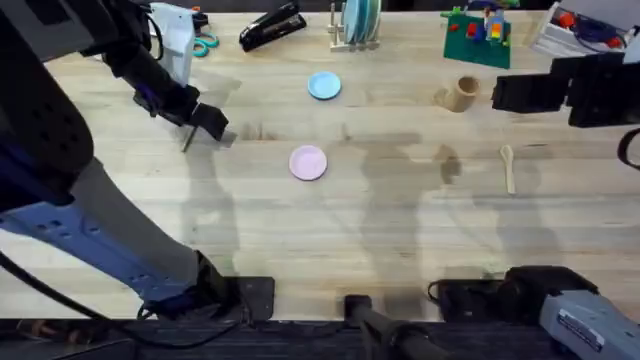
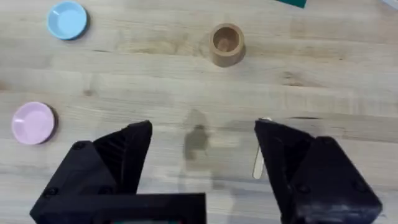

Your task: Pick up a utensil and set it on the pink plate, then put the other utensil in the container.

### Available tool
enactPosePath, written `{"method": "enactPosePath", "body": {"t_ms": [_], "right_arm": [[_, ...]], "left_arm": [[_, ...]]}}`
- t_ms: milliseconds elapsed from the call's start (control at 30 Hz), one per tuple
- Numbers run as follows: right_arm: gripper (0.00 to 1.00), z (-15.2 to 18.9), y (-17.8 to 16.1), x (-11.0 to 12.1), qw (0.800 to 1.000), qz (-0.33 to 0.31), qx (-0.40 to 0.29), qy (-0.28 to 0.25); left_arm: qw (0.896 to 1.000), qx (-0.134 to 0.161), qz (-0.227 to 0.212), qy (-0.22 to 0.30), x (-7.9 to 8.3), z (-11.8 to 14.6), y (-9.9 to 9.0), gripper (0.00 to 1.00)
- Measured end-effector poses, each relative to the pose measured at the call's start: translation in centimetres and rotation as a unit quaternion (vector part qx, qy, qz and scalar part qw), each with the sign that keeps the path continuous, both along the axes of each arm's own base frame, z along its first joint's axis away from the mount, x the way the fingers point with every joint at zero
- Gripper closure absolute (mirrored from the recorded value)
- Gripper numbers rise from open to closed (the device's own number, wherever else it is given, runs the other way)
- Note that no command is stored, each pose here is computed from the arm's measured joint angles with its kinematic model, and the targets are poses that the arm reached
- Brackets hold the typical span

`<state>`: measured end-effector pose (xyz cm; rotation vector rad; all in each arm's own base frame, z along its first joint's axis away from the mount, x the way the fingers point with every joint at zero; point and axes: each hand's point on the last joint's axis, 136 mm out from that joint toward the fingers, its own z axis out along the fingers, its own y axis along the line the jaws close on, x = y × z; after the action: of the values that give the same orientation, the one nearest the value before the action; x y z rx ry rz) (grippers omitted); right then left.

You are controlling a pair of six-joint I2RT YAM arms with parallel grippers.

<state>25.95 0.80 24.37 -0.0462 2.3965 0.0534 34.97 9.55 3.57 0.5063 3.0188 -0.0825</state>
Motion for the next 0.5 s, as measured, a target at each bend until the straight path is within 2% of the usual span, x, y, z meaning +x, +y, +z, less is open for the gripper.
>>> {"method": "enactPosePath", "body": {"t_ms": [33,100,167,233,300,367,500], "right_arm": [[0.007,0.00,0.00,0.00,1.000,0.000,0.000,0.000],[0.007,0.00,0.00,0.00,1.000,0.000,0.000,0.000],[0.007,0.00,0.00,0.00,1.000,0.000,0.000,0.000],[0.007,0.01,0.00,0.00,1.000,0.000,0.000,0.000],[0.007,0.01,0.00,0.00,1.000,0.000,0.000,0.000],[0.007,0.00,0.00,0.00,1.000,0.000,0.000,0.000],[0.007,0.01,0.00,0.00,1.000,0.000,0.000,0.000]], "left_arm": [[1.000,0.000,0.000,0.000,0.00,0.00,0.01,0.014],[1.000,0.001,0.001,0.002,-0.10,-0.01,0.04,0.147],[1.000,0.003,-0.001,0.004,-0.18,-0.07,0.14,0.365],[1.000,0.004,0.003,0.005,-0.21,-0.12,0.31,0.670],[1.000,0.001,0.003,0.008,-0.34,-0.13,0.26,0.909],[1.000,0.001,0.004,0.008,-0.36,-0.05,0.26,0.950],[1.000,0.001,0.004,0.009,-0.36,-0.04,0.25,0.952]]}}
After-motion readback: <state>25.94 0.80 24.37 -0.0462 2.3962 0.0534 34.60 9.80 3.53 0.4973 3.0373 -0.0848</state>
